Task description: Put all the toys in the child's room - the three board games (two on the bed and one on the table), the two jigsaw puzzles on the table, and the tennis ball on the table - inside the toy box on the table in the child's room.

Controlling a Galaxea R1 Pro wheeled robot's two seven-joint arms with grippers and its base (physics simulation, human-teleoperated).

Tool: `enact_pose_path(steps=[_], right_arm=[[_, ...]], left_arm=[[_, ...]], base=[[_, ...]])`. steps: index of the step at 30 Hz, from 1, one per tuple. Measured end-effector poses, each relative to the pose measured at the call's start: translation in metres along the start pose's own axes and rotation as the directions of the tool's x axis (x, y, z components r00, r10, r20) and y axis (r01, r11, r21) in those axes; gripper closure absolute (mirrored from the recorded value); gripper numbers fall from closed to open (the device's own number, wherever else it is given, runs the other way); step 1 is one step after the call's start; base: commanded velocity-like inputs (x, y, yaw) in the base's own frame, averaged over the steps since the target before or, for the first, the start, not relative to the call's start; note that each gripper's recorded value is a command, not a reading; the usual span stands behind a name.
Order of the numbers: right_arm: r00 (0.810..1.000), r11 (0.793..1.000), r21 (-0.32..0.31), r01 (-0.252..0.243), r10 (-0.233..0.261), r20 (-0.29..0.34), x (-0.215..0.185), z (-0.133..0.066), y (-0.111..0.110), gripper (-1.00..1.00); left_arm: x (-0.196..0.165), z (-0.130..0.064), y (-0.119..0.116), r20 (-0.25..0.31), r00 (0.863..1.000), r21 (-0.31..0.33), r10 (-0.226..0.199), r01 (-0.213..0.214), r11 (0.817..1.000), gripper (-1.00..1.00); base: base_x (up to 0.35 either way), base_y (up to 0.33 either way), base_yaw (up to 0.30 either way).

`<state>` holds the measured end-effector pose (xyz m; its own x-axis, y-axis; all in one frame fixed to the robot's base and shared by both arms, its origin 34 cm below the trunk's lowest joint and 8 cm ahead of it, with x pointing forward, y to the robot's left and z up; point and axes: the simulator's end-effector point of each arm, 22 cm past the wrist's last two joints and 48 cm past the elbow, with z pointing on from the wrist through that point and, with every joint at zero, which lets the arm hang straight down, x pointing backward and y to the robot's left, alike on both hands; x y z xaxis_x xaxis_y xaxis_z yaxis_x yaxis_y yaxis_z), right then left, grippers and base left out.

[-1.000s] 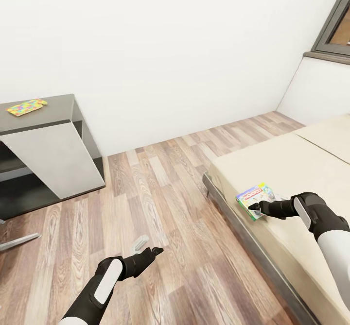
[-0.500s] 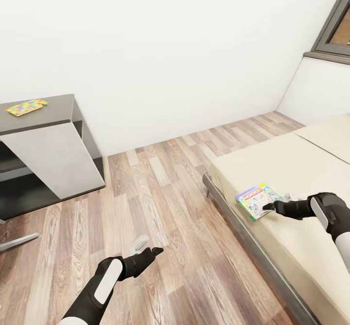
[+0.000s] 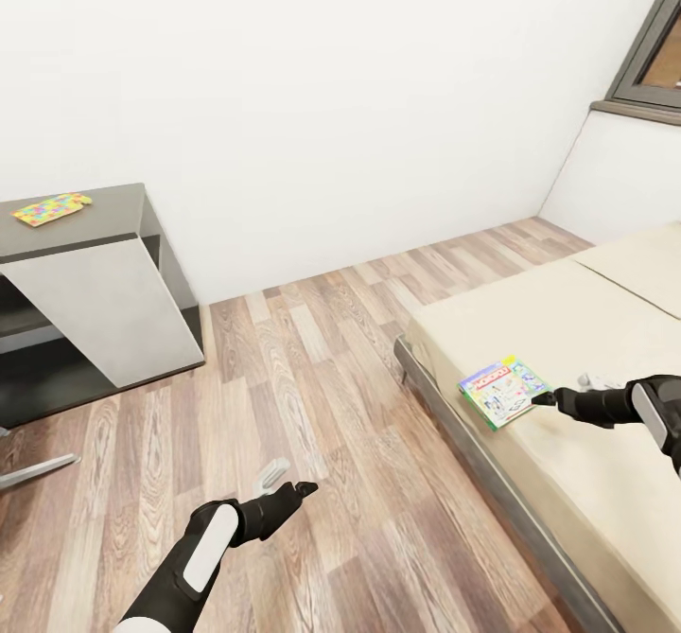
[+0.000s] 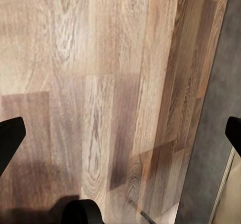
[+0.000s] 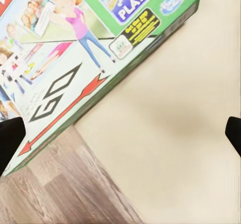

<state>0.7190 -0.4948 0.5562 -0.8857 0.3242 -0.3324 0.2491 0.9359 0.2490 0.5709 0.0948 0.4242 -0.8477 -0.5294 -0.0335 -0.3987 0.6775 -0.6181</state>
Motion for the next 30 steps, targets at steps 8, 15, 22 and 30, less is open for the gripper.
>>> enact_pose_path(steps=[8, 15, 22, 30], right_arm=[[1.000, 1.000, 0.002, 0.004, -0.004, 0.025, -0.009, -0.008, -0.004, -1.00], [0.995, 0.999, -0.012, 0.037, -0.036, 0.097, -0.028, -0.026, 0.000, -1.00], [0.958, 0.995, -0.075, 0.064, -0.040, 0.284, -0.060, -0.079, 0.004, -1.00], [0.909, 0.992, -0.062, 0.107, -0.072, 0.410, -0.074, -0.123, 0.005, -1.00]], left_arm=[[0.000, 0.001, -0.001, 0.009, 1.000, 0.003, -0.002, 0.002, 1.000, -1.00], [-0.004, 0.007, 0.000, 0.043, 0.999, 0.009, -0.006, 0.006, 1.000, -1.00], [-0.041, 0.026, -0.023, 0.139, 0.990, 0.067, 0.007, -0.017, 0.998, -1.00], [-0.064, 0.031, -0.056, 0.159, 0.987, 0.183, -0.009, -0.021, 0.983, -1.00]], base=[[0.000, 0.000, 0.000], [0.000, 0.000, 0.000], [0.000, 0.000, 0.000], [0.000, 0.000, 0.000]])
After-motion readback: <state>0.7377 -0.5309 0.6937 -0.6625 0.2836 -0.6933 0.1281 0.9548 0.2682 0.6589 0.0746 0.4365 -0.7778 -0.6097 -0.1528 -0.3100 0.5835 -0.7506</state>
